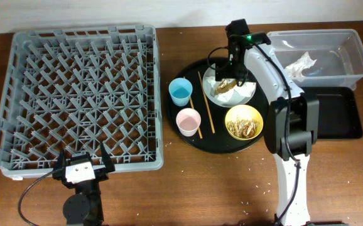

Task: Sort waste into correct bins and load items into the dishwasher rack
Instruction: 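Carry the trash to the clear bin and release it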

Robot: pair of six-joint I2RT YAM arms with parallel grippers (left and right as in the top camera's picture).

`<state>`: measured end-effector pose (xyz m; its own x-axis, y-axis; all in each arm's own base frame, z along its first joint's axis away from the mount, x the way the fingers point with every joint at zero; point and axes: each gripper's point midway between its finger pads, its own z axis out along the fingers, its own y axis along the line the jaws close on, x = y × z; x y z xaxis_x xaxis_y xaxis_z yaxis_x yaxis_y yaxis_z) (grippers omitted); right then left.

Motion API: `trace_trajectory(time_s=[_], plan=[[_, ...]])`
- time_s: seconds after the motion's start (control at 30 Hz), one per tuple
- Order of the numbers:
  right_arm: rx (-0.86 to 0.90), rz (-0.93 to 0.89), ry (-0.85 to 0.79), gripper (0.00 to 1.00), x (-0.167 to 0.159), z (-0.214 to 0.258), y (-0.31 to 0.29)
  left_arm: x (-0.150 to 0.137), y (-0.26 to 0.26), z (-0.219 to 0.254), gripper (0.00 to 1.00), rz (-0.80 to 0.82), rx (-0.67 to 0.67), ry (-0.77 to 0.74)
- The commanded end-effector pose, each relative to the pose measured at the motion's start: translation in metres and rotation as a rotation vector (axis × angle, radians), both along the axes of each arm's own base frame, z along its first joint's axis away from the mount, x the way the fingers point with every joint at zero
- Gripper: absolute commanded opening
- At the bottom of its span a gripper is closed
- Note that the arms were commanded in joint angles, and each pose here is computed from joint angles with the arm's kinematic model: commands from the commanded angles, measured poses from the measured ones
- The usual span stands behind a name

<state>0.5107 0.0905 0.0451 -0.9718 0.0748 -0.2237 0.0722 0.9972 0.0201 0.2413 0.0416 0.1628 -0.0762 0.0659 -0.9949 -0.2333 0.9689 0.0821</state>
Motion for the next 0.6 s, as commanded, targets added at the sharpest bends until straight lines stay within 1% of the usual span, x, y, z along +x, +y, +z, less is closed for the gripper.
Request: trace_trajectory(time_s=[0.0, 0.17, 0.27, 0.3, 0.33, 0.37, 0.4, 0.5, 0.57], plan=[[-0.020, -0.022, 0.001, 0.92, 0.000, -0.003, -0.007, 0.000, 0.000, -0.001, 0.99, -0.001, 0.015, 0.003], [-0.019, -0.022, -0.005, 0.92, 0.010, -0.029, -0.005, 0.000, 0.000, -0.001, 0.99, -0.001, 0.015, 0.003], [-0.020, -0.021, -0.002, 0.82, 0.013, -0.041, -0.004, 0.000, 0.000, -0.001, 0.99, -0.001, 0.015, 0.003], [-0.021, -0.021, 0.005, 0.72, 0.013, -0.046, -0.004, 0.000, 0.000, -0.001, 0.99, -0.001, 0.015, 0.003], [-0.021, -0.021, 0.004, 0.51, 0.013, -0.048, -0.004, 0.000, 0.000, -0.001, 0.99, -0.001, 0.015, 0.002], [-0.021, -0.018, 0.003, 0.24, 0.014, -0.047, -0.004, 0.000, 0.000, -0.001, 0.99, -0.001, 0.015, 0.003], [-0.020, -0.019, -0.004, 0.04, 0.015, -0.044, -0.004, 0.000, 0.000, -0.001, 0.99, -0.001, 0.015, 0.003], [-0.010, -0.019, -0.061, 0.04, 0.025, -0.016, -0.003, 0.000, 0.000, -0.001, 0.99, -0.001, 0.015, 0.003], [-0.002, 0.007, -0.144, 0.04, 0.038, 0.030, -0.001, 0.000, 0.000, -0.001, 0.99, -0.001, 0.015, 0.003]])
